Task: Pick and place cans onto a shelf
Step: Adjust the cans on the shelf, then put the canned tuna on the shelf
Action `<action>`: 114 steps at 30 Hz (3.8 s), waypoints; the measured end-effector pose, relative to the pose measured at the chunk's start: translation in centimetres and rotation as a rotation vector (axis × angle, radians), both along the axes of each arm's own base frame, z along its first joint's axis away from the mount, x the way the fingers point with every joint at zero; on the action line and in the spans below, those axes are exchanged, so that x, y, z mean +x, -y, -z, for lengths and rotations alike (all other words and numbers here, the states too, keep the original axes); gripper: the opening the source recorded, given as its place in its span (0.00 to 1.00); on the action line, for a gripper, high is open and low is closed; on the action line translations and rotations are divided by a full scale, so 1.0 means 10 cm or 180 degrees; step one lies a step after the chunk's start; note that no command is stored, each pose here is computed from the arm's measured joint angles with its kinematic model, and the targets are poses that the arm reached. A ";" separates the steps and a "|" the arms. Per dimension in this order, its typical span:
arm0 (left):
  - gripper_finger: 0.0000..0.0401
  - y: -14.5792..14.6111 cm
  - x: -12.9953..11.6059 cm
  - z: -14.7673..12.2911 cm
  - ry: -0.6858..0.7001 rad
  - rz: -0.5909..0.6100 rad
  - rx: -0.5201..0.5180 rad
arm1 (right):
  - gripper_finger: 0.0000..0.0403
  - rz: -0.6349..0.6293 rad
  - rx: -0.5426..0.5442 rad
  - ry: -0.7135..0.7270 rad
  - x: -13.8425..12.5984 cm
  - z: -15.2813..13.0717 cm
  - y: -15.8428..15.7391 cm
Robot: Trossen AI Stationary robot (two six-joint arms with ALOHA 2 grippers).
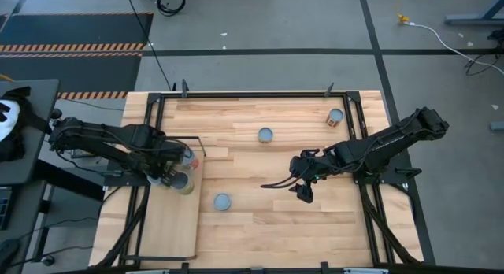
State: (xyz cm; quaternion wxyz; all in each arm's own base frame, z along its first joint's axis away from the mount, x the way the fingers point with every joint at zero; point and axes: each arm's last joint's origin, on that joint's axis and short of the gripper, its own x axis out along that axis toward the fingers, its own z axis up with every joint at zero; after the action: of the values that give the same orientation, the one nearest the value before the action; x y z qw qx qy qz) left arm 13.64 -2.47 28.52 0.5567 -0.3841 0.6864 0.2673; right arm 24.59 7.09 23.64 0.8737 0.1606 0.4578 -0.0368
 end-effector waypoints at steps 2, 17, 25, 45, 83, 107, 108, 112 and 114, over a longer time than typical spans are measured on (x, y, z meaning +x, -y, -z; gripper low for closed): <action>0.01 0.00 0.03 0.00 0.0096 -0.0004 -0.0009 | 0.75 -0.0001 0.0002 -0.0001 0.00 0.00 0.00; 0.01 0.26 0.49 0.12 0.1023 0.0889 0.0117 | 0.75 -0.0015 -0.0008 0.0001 0.00 0.00 0.00; 0.01 0.27 0.61 0.20 0.1031 0.1121 0.0316 | 0.75 0.0049 0.0028 -0.0006 0.01 0.00 0.03; 0.01 0.20 0.54 0.12 0.0997 0.1102 0.0288 | 0.75 0.0097 0.0128 -0.0029 0.01 0.00 0.02; 0.42 0.56 1.80 0.91 0.1381 0.2719 0.0780 | 0.77 0.0559 0.0144 0.0044 -0.03 0.00 -0.08; 0.01 0.66 1.89 1.15 0.1241 0.2797 0.0531 | 0.77 0.0120 -0.0083 -0.0265 -0.17 -0.01 -0.04; 0.01 0.67 1.85 1.08 0.1197 0.2815 0.0523 | 0.77 0.0127 -0.0095 -0.0297 -0.19 -0.02 -0.03; 0.01 0.74 1.76 0.70 0.1265 0.2859 0.0509 | 0.77 0.0176 -0.0122 -0.0321 -0.25 -0.06 0.02; 0.01 0.79 1.68 0.53 0.1254 0.2876 0.0484 | 0.77 0.0202 -0.0108 -0.0278 -0.25 -0.08 0.04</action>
State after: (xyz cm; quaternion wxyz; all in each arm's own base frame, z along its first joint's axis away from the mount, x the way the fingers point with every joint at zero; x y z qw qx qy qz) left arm 30.48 -10.34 23.24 0.7624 -0.0498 0.6445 -0.0289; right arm 22.04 6.68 24.48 0.8539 0.1584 0.4895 -0.0791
